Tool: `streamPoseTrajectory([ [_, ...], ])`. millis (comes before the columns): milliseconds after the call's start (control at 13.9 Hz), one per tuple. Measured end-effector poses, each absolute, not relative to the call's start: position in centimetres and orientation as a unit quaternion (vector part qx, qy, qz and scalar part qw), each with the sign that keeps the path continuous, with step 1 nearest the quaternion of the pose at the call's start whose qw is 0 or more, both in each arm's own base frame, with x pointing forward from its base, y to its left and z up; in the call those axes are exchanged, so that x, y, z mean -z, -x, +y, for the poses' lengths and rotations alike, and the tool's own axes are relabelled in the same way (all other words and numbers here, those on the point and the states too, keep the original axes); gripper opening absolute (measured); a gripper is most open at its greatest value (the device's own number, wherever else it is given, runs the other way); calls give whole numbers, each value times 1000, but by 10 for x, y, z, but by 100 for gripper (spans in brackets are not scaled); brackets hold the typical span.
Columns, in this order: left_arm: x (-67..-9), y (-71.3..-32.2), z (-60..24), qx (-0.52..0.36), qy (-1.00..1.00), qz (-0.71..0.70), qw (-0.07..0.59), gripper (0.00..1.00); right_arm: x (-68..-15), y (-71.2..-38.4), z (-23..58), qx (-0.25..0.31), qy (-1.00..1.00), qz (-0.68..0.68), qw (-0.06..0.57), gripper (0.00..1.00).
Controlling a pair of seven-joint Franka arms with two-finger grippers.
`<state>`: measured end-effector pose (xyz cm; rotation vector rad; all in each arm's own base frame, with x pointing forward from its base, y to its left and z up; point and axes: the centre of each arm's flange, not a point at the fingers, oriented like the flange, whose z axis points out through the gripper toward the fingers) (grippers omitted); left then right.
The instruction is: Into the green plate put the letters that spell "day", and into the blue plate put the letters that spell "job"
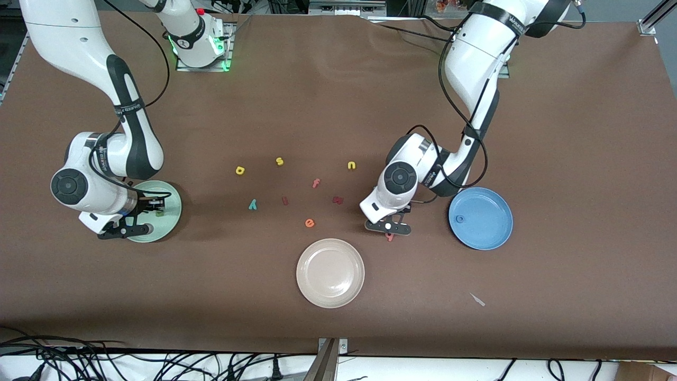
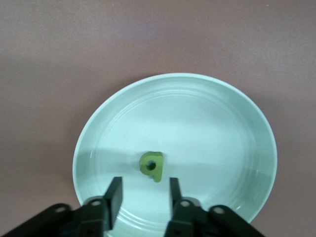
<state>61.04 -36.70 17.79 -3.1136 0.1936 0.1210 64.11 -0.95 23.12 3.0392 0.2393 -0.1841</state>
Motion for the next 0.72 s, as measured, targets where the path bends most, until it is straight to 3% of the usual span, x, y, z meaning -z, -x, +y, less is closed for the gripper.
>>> streamPoseTrajectory([
  [288, -194, -621, -357, -28, 998, 53, 6, 12, -246, -638, 28, 72, -995, 55, 31, 93],
  [360, -201, -625, -357, -22, 998, 52, 3, 18, -251, -636, 42, 75, -996, 44, 27, 100],
  [720, -209, -638, -359, 15, 995, 94, -15, 64, -261, -613, 100, 86, -996, -19, 16, 100],
])
